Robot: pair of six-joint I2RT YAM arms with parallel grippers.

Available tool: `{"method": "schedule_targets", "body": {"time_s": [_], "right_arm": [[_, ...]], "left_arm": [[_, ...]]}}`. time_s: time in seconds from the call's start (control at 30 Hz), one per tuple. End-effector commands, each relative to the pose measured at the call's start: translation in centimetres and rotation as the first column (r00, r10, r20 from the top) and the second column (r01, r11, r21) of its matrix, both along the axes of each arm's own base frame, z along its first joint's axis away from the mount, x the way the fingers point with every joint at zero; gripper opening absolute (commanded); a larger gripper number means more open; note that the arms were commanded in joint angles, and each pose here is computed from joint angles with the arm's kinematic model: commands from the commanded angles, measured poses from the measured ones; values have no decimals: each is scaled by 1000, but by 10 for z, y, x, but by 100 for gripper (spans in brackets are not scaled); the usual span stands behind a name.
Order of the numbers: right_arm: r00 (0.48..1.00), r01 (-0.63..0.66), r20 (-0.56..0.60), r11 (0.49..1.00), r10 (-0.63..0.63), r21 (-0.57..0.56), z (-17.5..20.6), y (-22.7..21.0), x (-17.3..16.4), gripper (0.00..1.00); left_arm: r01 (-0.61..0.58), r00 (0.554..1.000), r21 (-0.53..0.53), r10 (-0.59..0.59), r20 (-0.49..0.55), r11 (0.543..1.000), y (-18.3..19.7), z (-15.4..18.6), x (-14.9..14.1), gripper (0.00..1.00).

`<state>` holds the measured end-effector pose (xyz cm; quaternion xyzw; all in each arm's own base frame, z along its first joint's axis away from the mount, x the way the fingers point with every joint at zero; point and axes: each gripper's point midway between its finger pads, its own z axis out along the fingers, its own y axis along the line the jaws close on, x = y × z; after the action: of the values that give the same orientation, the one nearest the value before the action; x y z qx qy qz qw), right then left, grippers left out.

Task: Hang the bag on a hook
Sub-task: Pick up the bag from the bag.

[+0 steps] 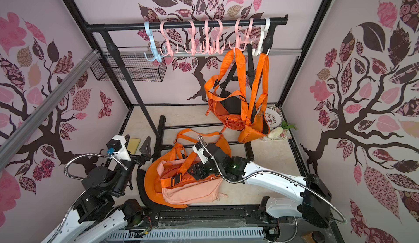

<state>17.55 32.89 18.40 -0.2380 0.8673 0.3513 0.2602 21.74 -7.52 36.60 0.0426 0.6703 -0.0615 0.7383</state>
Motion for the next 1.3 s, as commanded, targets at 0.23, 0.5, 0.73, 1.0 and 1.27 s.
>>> {"method": "schedule_targets", "body": {"time_s": [0.23,0.5,0.73,1.0,1.27], "right_arm": [[974,223,14,960,-224,-166,-23,-57,71,59],[982,188,45,966,-182,-178,-41,-35,98,62],[976,211,116,929,-184,-304,-73,-28,131,63],[978,206,65,883,-197,-423,-134,-30,138,62],[968,250,120,883,-220,-397,-110,-31,146,14]], "left_arm": [[36,999,10,-36,-4,999,-8,-2,1,89],[55,998,22,-54,-13,998,-14,-3,3,89],[56,998,24,-56,-9,998,-13,-3,2,89],[76,997,28,-76,-14,997,-18,-3,3,89],[76,997,28,-76,-16,997,-18,-4,2,89]]}}
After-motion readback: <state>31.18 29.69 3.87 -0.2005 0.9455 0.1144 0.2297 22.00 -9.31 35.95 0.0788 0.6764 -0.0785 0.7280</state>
